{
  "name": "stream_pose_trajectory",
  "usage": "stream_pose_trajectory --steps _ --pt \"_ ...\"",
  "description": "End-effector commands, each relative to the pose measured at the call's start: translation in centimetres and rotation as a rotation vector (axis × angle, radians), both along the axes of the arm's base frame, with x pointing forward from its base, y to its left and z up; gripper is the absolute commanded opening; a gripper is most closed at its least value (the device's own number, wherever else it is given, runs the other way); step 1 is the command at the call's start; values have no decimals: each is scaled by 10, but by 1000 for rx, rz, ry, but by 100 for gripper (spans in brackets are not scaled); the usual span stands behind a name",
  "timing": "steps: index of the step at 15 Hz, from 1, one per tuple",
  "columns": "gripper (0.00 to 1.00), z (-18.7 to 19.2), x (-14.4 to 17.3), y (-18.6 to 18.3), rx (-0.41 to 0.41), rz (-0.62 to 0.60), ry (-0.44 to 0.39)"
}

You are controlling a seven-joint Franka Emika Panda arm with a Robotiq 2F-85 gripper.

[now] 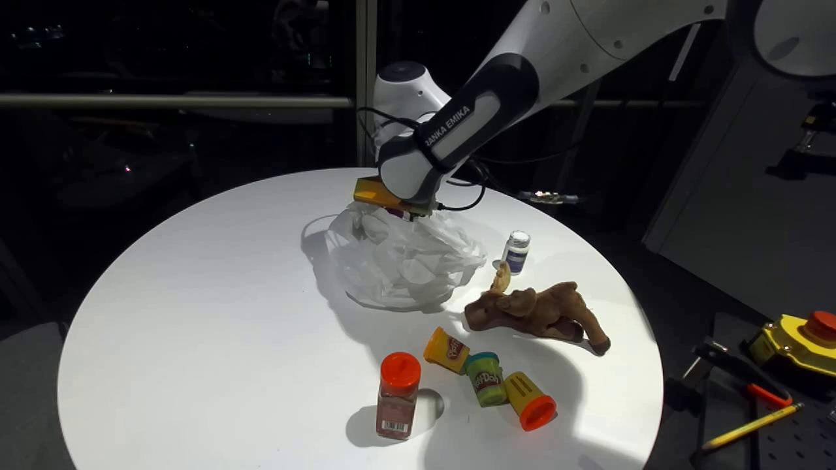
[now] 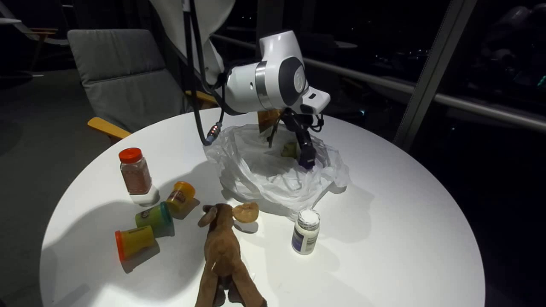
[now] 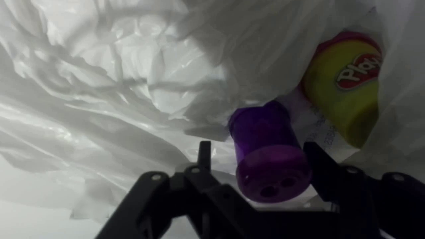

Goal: Pick up the objects from the plastic and put them on the table

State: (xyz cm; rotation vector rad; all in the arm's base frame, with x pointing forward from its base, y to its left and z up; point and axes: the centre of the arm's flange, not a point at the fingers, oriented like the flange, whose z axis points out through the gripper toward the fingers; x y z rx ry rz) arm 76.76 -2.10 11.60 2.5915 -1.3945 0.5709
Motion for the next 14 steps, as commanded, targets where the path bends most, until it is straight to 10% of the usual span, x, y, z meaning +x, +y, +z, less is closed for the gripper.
stream_pose_trajectory --steps 1,4,14 --pt "42 3 22 -3 -21 -7 -43" --pt "25 3 20 -4 -20 -5 -39" --pt "25 -18 -36 11 -70 -38 74"
